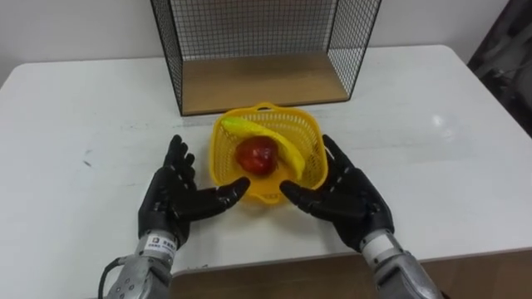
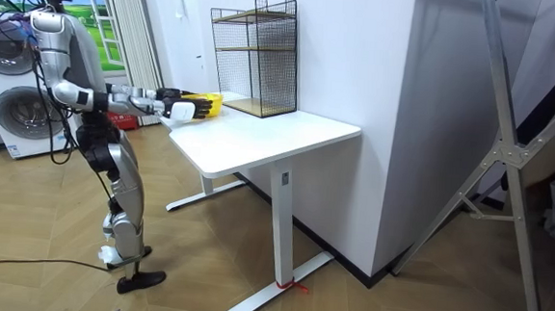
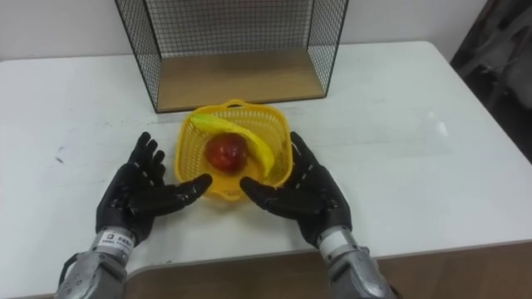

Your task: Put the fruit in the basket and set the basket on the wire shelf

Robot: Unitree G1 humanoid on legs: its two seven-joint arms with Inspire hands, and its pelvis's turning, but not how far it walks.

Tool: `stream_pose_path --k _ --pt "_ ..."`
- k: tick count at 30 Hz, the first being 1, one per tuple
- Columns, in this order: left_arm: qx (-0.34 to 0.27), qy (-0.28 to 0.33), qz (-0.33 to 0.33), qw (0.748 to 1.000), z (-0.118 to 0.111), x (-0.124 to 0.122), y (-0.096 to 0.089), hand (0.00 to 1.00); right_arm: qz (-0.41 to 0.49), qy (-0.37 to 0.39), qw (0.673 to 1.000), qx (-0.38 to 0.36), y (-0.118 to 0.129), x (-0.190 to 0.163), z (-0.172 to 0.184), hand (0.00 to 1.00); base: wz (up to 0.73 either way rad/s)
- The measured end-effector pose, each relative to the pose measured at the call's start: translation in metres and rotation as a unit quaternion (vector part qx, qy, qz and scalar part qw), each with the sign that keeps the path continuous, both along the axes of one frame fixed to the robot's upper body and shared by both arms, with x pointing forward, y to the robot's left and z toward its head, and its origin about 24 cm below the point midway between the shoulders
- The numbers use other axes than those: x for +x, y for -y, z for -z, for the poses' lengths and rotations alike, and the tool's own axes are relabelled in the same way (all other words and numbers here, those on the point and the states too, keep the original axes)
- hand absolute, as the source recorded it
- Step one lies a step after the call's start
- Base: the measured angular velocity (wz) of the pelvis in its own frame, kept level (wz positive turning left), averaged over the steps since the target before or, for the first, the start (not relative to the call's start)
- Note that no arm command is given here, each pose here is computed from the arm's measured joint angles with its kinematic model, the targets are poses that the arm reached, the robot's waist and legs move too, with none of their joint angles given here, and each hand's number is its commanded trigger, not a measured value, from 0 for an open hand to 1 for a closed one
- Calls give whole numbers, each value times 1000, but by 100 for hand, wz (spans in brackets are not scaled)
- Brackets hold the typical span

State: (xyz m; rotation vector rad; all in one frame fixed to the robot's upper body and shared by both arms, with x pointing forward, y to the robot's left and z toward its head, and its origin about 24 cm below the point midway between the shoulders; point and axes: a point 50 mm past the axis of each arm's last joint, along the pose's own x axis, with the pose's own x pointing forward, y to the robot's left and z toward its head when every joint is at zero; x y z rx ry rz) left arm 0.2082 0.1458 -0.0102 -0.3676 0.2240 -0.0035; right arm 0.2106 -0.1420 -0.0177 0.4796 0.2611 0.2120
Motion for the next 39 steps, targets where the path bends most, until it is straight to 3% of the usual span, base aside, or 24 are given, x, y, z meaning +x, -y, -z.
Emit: stream_pose_path --k 11,39 --pt "-5 2 19 1000 -1 0 9 0 -26 10 1000 -10 -11 4 -3 0 0" --pt "-13 18 61 998 -7 2 25 0 -2 31 999 -36 -6 14 -14 0 0"
